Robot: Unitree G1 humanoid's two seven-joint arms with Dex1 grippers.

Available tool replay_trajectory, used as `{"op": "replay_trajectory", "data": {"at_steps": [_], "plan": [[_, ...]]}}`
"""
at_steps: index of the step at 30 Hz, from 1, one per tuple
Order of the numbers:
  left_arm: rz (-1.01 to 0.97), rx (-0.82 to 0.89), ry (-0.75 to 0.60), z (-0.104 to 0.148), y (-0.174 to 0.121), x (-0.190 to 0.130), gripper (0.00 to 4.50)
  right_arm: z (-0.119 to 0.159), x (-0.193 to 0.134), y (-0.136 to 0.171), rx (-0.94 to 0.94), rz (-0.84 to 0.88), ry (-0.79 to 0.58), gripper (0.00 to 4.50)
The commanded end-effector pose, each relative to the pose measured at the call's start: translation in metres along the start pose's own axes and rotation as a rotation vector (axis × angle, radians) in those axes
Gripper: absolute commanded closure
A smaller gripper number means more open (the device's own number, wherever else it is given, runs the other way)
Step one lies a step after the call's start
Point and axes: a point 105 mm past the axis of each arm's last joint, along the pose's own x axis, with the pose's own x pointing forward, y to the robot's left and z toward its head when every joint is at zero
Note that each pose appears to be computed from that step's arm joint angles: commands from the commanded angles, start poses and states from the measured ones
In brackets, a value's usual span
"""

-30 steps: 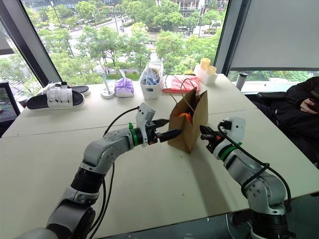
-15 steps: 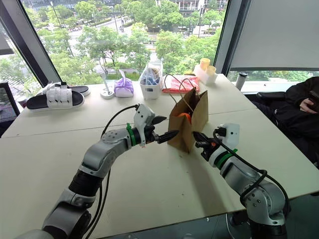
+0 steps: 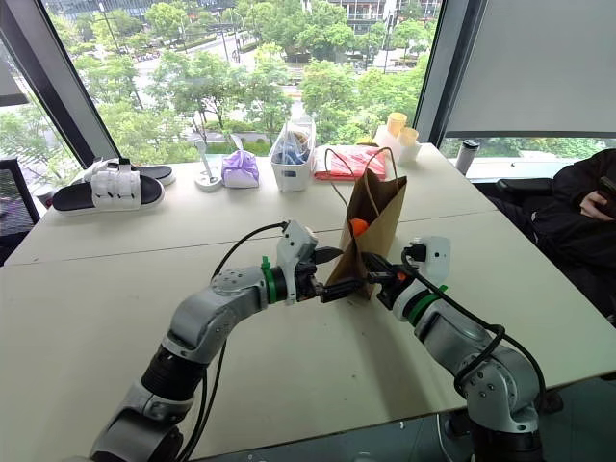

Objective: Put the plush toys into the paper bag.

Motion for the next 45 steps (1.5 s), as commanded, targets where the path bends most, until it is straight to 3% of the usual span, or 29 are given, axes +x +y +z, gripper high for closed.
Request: {"op": "replay_trajectory", "data": {"at_steps": [1,8,15,19,26,34,45], "plan": [[0.051,0.084,-0.028,0.010,0.000,0.009,0.00,0.012,-0.002,0.012,-0.021,0.037,-0.045,4.47],[0.157,0.142,-0.031,0.009,0.011,0.022,0.00,0.014,-0.002,0.008,-0.029,0.026,-0.048,4.47],[0.144,0.126,-0.046,0.009,0.011,0.020,0.00,0.035,-0.033,0.029,0.011,0.228,-0.106,4.47],[0.143,0.125,-0.046,0.009,0.012,0.018,0.00,0.054,-0.047,-0.006,0.040,0.133,-0.179,4.47],[0.148,0.140,-0.045,0.011,0.015,0.020,0.00,0.048,-0.026,-0.048,-0.042,-0.050,-0.126,4.47],[0.144,0.163,-0.051,0.014,0.008,0.035,0.00,0.037,0.006,-0.031,-0.113,0.054,-0.034,4.47],[0.173,0.152,-0.056,0.016,-0.006,0.062,0.00,0.041,0.007,-0.023,-0.126,0.051,-0.045,4.47]]}}
